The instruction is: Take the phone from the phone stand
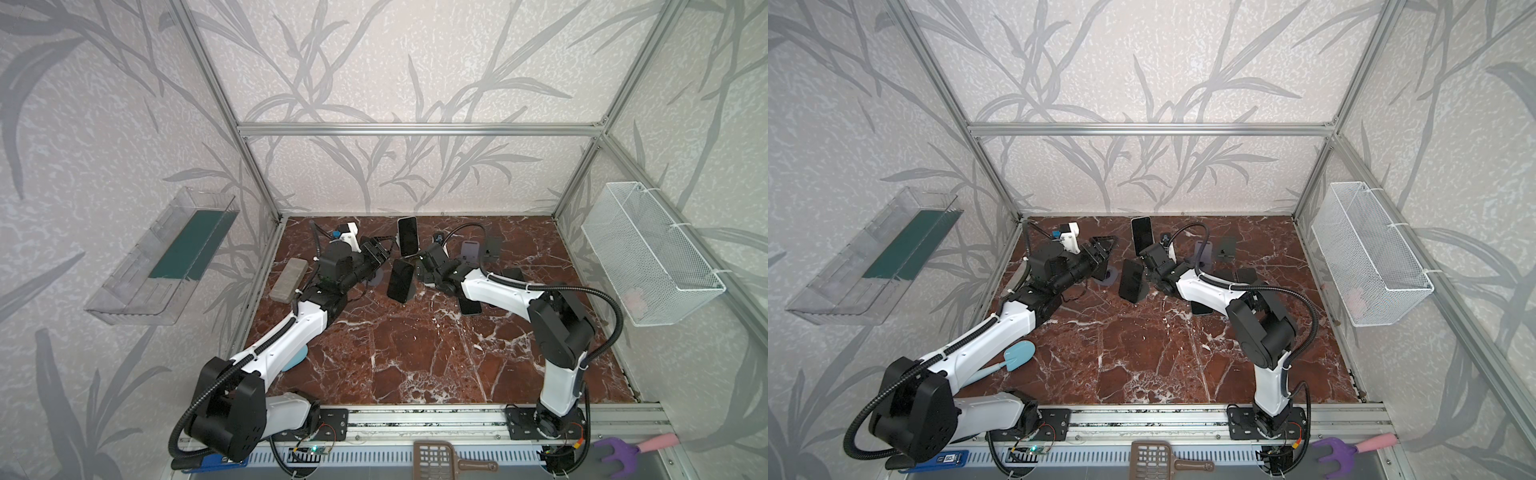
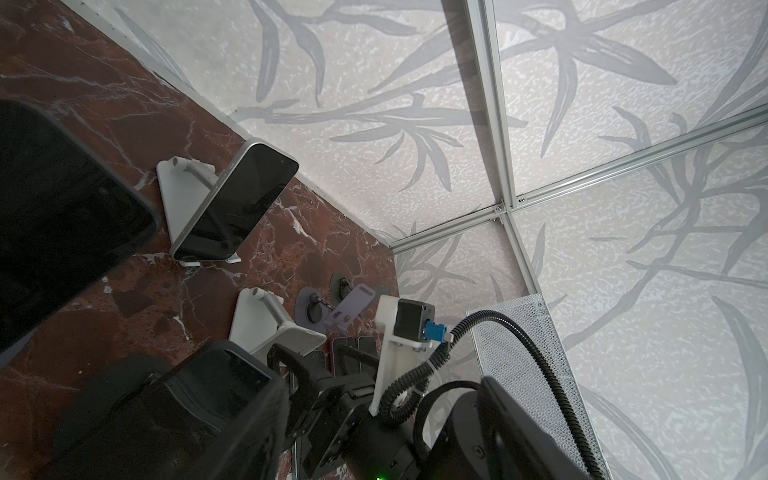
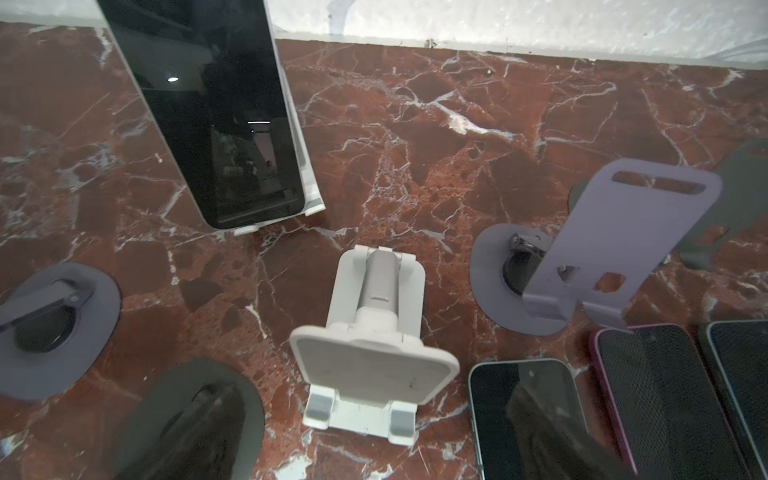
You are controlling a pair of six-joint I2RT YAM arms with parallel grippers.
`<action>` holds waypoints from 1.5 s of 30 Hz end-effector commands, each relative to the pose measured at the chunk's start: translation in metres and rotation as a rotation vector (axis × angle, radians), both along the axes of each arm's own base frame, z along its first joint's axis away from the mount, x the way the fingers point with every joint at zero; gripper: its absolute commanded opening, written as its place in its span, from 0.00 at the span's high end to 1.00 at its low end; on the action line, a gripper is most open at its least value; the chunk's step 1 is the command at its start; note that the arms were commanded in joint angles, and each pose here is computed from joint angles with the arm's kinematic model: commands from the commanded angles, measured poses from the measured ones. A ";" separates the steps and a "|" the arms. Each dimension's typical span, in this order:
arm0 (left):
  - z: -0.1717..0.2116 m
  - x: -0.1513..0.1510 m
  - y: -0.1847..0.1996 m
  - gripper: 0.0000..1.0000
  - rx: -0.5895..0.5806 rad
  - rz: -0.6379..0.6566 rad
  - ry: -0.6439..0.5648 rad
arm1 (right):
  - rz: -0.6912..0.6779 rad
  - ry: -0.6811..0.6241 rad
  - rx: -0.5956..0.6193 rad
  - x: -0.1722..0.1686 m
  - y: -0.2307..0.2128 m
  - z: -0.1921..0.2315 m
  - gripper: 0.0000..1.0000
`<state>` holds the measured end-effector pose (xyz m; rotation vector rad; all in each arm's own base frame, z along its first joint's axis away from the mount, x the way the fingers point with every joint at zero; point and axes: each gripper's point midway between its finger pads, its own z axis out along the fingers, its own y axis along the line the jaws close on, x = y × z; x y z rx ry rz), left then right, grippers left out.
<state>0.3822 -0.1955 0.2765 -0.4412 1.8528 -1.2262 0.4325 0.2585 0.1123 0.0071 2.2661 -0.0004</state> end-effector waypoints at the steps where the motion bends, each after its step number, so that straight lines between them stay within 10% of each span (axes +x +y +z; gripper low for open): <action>1: 0.016 -0.003 0.004 0.27 -0.017 0.010 -0.039 | -0.067 -0.028 0.009 0.009 0.001 0.003 0.01; 22: 0.021 -0.004 0.003 0.27 -0.049 -0.004 -0.046 | -0.032 -0.080 -0.041 0.039 -0.007 0.001 0.32; 38: 0.013 0.000 0.000 0.27 -0.064 -0.015 -0.024 | 0.040 0.019 -0.003 0.109 -0.022 -0.025 0.31; 45: 0.012 0.002 -0.001 0.23 -0.057 -0.023 -0.024 | 0.046 0.058 -0.004 0.104 -0.027 -0.018 0.15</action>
